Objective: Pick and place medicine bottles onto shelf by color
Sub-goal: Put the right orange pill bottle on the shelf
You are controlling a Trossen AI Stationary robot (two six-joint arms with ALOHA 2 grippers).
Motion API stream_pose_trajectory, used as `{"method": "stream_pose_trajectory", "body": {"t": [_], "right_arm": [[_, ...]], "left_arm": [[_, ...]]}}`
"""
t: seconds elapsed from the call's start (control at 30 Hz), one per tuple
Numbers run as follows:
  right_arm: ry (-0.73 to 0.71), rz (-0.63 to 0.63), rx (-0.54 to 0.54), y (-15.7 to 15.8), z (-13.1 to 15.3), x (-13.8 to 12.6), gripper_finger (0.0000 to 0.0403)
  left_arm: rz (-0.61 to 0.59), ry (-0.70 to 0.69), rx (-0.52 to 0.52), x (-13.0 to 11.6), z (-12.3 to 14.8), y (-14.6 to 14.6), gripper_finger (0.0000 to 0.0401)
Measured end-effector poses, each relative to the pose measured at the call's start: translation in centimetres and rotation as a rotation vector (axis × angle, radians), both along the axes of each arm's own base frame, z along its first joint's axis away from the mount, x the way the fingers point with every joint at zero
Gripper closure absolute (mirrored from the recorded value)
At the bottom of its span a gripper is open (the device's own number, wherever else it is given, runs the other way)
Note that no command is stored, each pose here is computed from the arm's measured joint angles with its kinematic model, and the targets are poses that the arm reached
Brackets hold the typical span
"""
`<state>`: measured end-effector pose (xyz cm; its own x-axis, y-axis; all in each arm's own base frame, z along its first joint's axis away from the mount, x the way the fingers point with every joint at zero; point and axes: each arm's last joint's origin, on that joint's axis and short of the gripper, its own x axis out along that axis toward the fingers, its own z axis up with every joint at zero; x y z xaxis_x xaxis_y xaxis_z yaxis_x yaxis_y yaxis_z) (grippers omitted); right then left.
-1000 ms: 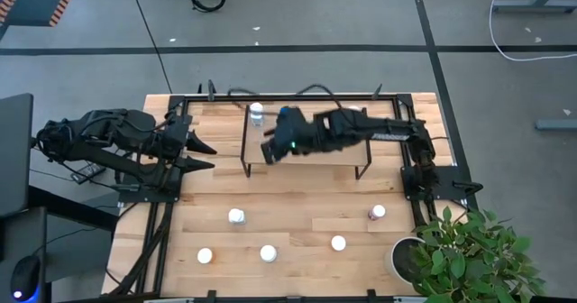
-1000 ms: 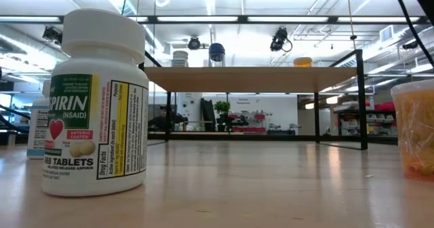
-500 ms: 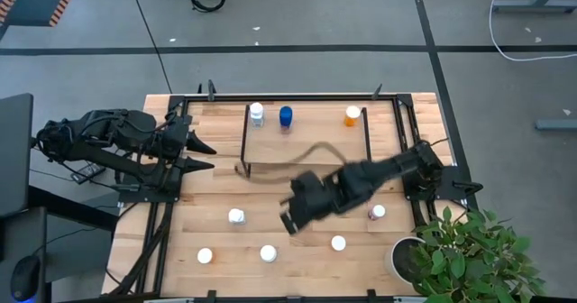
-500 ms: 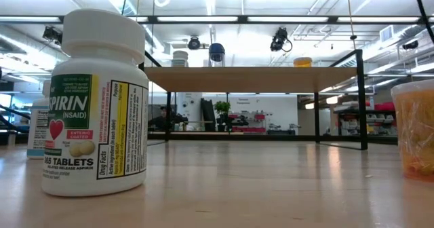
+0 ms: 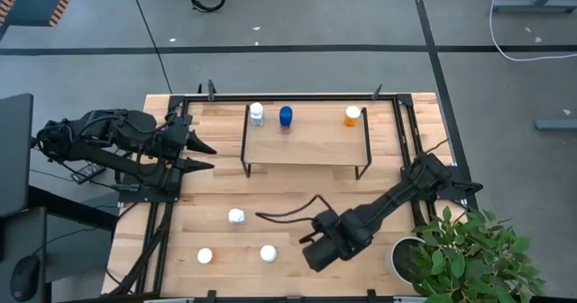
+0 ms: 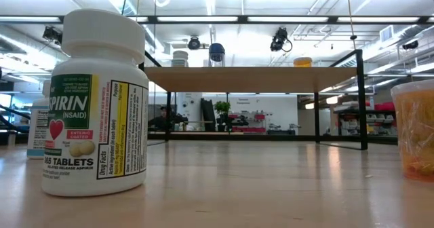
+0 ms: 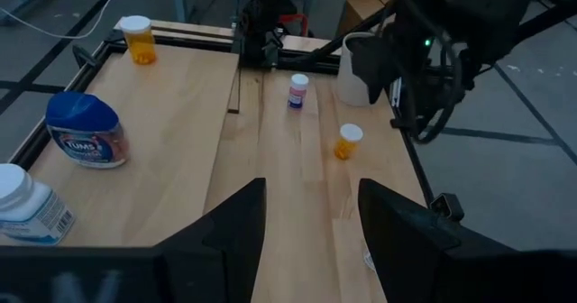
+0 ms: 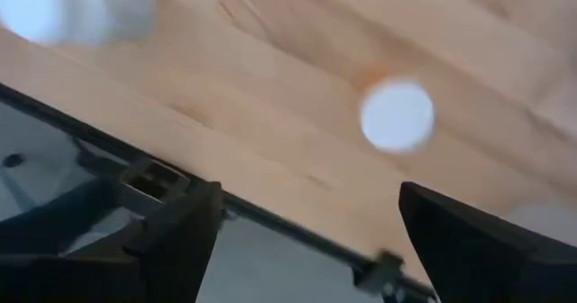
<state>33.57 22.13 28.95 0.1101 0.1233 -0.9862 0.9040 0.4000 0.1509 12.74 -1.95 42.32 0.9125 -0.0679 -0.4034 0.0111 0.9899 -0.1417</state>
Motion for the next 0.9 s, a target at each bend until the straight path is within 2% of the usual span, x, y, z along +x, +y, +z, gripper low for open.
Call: {"method": "stream_pose_trajectory", "body": {"t": [0.13,0.3,0.6,0.9], "right_arm": [[0.084,-0.043,0.021,0.5,-2.0,-0.6,0.0056],[0.074,-0.091,0.048,0.6,-3.5,-0.3,0.0056],[0.135,-0.135,0.025,0.1,-7.2,-0.7,0.0056],[0.157,-0.163,0.002,-0.4,-8.8,-1.0,0.0056]], "left_arm": [[0.0,0.0,-0.001,0.0,0.0,0.0,0.0218],[0.001,0.0,-0.003,0.0,0.0,0.0,0.0216],[0.001,0.001,-0.004,0.0,0.0,0.0,0.0216],[0.002,0.003,-0.024,0.0,0.0,0.0,0.0216]]}}
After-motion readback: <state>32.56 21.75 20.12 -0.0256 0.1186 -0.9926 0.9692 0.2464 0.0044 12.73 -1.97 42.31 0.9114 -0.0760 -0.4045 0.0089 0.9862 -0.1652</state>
